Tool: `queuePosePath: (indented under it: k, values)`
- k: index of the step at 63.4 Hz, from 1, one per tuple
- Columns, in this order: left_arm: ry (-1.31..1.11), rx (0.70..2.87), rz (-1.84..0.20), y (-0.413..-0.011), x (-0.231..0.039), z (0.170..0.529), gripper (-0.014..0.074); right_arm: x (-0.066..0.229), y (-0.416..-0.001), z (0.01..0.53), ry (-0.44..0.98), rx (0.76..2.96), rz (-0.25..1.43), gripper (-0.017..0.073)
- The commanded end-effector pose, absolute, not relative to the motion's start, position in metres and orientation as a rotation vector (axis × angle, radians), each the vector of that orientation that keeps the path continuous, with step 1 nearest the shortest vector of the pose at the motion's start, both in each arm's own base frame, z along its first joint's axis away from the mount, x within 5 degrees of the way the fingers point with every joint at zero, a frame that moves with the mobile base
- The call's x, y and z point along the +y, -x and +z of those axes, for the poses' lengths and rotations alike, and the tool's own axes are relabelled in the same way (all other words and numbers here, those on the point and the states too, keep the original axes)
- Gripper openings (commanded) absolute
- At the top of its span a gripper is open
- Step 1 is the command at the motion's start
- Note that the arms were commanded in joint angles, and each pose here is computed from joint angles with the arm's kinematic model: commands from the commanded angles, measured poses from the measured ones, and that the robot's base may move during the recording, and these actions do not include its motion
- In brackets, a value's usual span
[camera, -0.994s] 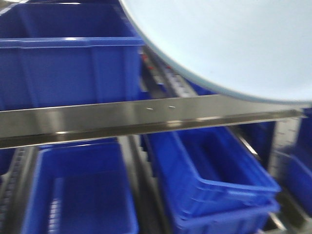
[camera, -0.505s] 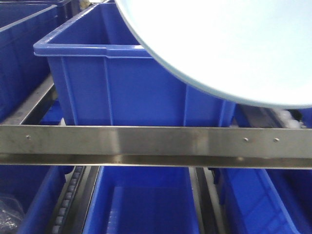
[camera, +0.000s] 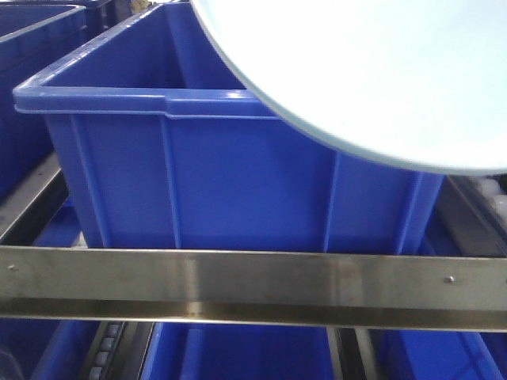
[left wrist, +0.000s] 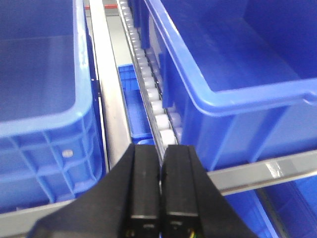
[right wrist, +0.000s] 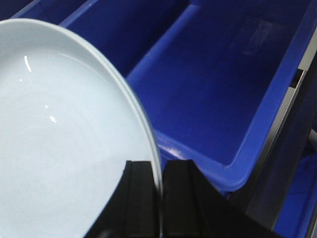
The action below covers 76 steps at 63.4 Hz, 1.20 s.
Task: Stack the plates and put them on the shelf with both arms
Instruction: 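Drive the base up to the shelf rack of blue bins, plates held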
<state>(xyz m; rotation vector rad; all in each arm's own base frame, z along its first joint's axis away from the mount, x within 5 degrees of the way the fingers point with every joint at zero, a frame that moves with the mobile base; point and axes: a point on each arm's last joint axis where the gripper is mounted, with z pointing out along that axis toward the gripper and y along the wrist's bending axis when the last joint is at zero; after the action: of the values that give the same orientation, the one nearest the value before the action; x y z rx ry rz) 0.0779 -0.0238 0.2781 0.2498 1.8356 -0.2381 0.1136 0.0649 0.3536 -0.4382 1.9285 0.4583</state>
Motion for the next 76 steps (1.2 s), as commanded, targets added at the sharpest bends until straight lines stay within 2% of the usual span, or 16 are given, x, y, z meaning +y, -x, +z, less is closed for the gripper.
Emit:
queuePosePath:
  k: [1, 76]
  values:
    - [-0.244, 1.742, -0.268, -0.0789, -0.0257, 0.2944, 0.0084, 0.0636, -0.1154, 0.372, 0.389, 1.811, 0.47, 0.0056]
    - [-0.244, 1.742, -0.268, -0.0789, -0.0257, 0.2944, 0.0084, 0.0635, -0.1154, 0.372, 0.388, 1.81, 0.47, 0.0056]
